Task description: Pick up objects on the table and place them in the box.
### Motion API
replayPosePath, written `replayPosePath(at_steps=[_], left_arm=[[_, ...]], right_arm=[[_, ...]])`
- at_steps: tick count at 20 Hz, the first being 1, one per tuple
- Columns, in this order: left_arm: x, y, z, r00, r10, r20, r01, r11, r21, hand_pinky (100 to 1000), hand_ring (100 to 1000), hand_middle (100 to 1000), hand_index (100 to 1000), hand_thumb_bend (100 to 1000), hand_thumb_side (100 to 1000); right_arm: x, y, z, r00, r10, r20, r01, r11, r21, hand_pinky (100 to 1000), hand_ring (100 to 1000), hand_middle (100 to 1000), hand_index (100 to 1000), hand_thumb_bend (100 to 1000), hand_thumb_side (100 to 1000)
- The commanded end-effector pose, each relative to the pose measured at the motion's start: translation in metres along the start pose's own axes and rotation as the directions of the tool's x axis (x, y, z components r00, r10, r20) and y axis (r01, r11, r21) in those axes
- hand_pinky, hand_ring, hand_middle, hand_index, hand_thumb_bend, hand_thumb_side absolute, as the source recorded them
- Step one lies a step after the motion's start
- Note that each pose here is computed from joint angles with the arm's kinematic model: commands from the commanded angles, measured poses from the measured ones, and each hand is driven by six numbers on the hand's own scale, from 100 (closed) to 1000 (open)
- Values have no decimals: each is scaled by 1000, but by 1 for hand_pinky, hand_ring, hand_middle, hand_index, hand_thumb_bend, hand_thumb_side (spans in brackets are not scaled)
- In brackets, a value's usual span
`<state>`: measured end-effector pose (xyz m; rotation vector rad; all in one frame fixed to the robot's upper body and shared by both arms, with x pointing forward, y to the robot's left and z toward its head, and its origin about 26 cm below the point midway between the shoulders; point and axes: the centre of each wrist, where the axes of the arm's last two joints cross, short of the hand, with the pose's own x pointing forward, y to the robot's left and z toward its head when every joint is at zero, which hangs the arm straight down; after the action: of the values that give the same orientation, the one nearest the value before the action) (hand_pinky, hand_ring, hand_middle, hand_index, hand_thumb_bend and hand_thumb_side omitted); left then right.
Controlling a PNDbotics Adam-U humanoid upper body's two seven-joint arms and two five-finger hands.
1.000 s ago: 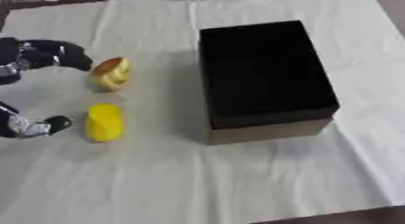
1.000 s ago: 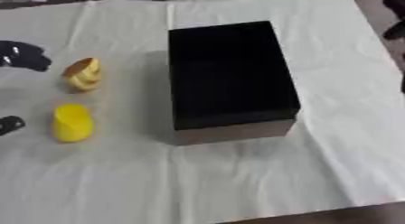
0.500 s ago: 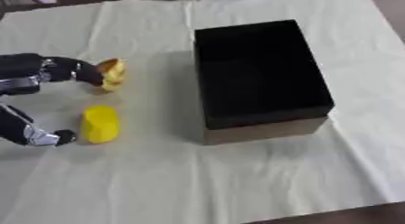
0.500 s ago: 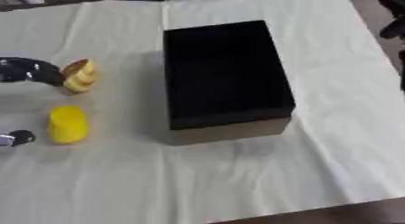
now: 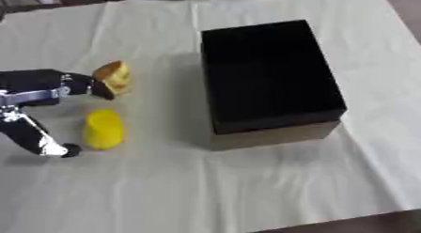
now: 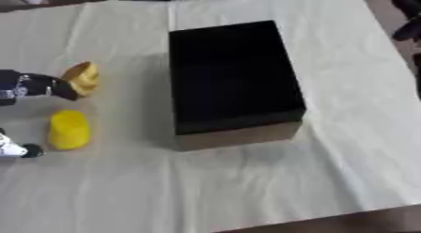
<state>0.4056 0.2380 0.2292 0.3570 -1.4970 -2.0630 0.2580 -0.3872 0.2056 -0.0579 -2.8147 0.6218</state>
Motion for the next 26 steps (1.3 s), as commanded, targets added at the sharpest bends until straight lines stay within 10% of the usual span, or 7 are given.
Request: replayPosePath(at_steps=[1,14,26], left_arm=[[-3,7,-1,996,-83,41,87,992,-97,953,1000,891,954,504,165],[-8,2,-30,997,-71,-2,71,997,-36,903,995,844,920,384,134],[1,12,-23,986,-168,-4,168,985,-37,696,754,686,806,265,100]], right_arm=[[3,-3,-7,1000,-1,18,1,1000,9,972,950,584,880,100,375],[2,0,-6,1000,-17,4,17,1000,11,978,955,578,882,100,417],[3,1,-3,1000,-18,-8,18,1000,5,979,956,576,883,100,430]])
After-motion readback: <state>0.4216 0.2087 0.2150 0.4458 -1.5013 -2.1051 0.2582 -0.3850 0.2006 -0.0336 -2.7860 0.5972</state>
